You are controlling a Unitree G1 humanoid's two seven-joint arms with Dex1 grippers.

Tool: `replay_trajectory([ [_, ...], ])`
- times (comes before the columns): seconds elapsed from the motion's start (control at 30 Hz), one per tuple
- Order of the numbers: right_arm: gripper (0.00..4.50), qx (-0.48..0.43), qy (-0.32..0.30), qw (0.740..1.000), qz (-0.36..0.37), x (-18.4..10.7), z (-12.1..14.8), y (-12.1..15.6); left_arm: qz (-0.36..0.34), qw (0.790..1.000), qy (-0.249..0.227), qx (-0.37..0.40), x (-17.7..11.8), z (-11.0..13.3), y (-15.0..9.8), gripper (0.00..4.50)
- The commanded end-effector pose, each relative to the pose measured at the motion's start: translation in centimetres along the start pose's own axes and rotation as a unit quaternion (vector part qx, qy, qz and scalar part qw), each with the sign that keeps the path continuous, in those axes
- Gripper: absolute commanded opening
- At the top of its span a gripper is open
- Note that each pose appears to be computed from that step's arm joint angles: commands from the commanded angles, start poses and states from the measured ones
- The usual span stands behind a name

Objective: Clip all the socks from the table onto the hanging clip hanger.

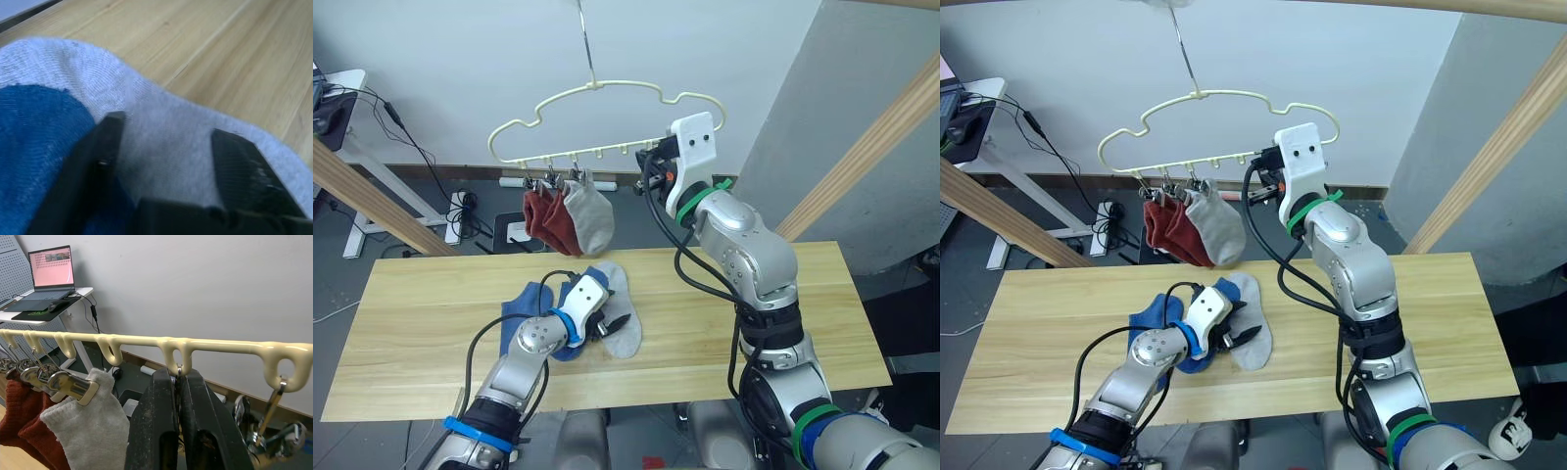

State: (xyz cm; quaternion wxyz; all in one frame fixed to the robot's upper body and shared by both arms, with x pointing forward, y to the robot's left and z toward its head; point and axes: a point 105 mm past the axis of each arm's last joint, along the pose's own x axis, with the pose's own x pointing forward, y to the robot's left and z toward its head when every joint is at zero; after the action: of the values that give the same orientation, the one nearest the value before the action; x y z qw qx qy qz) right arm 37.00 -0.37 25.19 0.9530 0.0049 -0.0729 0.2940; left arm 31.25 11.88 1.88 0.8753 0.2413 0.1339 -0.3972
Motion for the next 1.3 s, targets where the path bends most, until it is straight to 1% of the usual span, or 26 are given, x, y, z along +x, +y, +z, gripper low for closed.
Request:
replay_trajectory([
  [0.03, 0.00, -0.002, -0.027, 1.000, 0.006, -0.3, 1.4, 0.4, -0.037, 0.999, -0.003, -0.001, 0.6, 0.4, -1.7, 3.41],
  [0.13, 0.00, -0.002, -0.027, 1.000, 0.007, -0.3, 1.4, 0.4, -0.064, 0.998, -0.014, 0.001, 0.9, 0.9, -2.5, 3.41],
  [0.2, 0.00, -0.002, -0.027, 1.000, 0.008, -0.3, 1.4, 0.5, -0.083, 0.996, -0.031, 0.007, 1.0, 1.4, -3.0, 3.41],
  [0.27, 0.00, -0.002, -0.027, 1.000, 0.009, -0.3, 1.4, 0.5, -0.108, 0.992, -0.066, 0.007, 1.0, 2.4, -3.7, 3.41],
  [0.33, 0.00, -0.002, -0.026, 1.000, 0.010, -0.3, 1.4, 0.6, -0.110, 0.989, -0.094, 0.010, 0.7, 3.1, -3.7, 3.41],
  [0.37, 0.00, -0.002, -0.026, 1.000, 0.011, -0.3, 1.4, 0.6, -0.107, 0.989, -0.101, 0.015, 0.5, 3.2, -3.5, 3.41],
  [0.43, 0.00, -0.002, -0.026, 1.000, 0.011, -0.3, 1.4, 0.6, -0.081, 0.992, -0.087, 0.032, 0.1, 2.2, -2.7, 3.41],
  [0.5, 0.00, -0.003, -0.025, 1.000, 0.012, -0.3, 1.3, 0.6, -0.038, 0.996, -0.070, 0.034, -0.5, 1.2, -1.3, 3.41],
  [0.63, 0.00, -0.003, -0.024, 1.000, 0.011, -0.4, 1.3, 0.6, 0.016, 0.997, -0.063, 0.029, -1.8, 0.4, 0.2, 3.41],
  [0.7, 0.00, -0.003, -0.024, 1.000, 0.012, -0.5, 1.3, 0.6, 0.047, 0.997, -0.055, 0.015, -2.6, -0.2, 0.9, 3.41],
  [0.87, 0.00, -0.003, -0.024, 1.000, 0.014, -0.5, 1.3, 0.7, 0.088, 0.995, 0.002, -0.043, -4.3, -3.2, 1.8, 3.41],
  [0.93, 0.00, -0.003, -0.023, 1.000, 0.016, -0.5, 1.3, 0.8, 0.095, 0.993, 0.036, -0.053, -5.0, -4.7, 2.1, 3.41],
  [1.0, 0.00, -0.003, -0.023, 1.000, 0.017, -0.5, 1.3, 0.8, 0.113, 0.990, 0.049, -0.067, -5.5, -5.3, 2.6, 3.41],
  [1.03, 0.00, -0.003, -0.023, 1.000, 0.017, -0.5, 1.3, 0.8, 0.124, 0.989, 0.048, -0.068, -5.6, -5.3, 3.0, 3.41],
  [1.1, 0.00, -0.003, -0.023, 1.000, 0.018, -0.5, 1.2, 0.9, 0.144, 0.987, 0.035, -0.063, -5.9, -4.8, 3.8, 3.41],
  [1.17, 0.00, -0.004, -0.023, 1.000, 0.019, -0.5, 1.2, 0.9, 0.163, 0.985, 0.007, -0.048, -6.2, -3.5, 4.6, 3.41],
  [1.23, 0.00, -0.005, -0.023, 1.000, 0.019, -0.5, 1.2, 0.9, 0.141, 0.989, -0.040, -0.033, -6.1, -1.6, 4.2, 3.41],
  [1.3, 0.00, -0.005, -0.024, 1.000, 0.020, -0.4, 1.2, 0.9, 0.105, 0.992, -0.072, -0.016, -6.0, -0.1, 3.2, 3.41],
])
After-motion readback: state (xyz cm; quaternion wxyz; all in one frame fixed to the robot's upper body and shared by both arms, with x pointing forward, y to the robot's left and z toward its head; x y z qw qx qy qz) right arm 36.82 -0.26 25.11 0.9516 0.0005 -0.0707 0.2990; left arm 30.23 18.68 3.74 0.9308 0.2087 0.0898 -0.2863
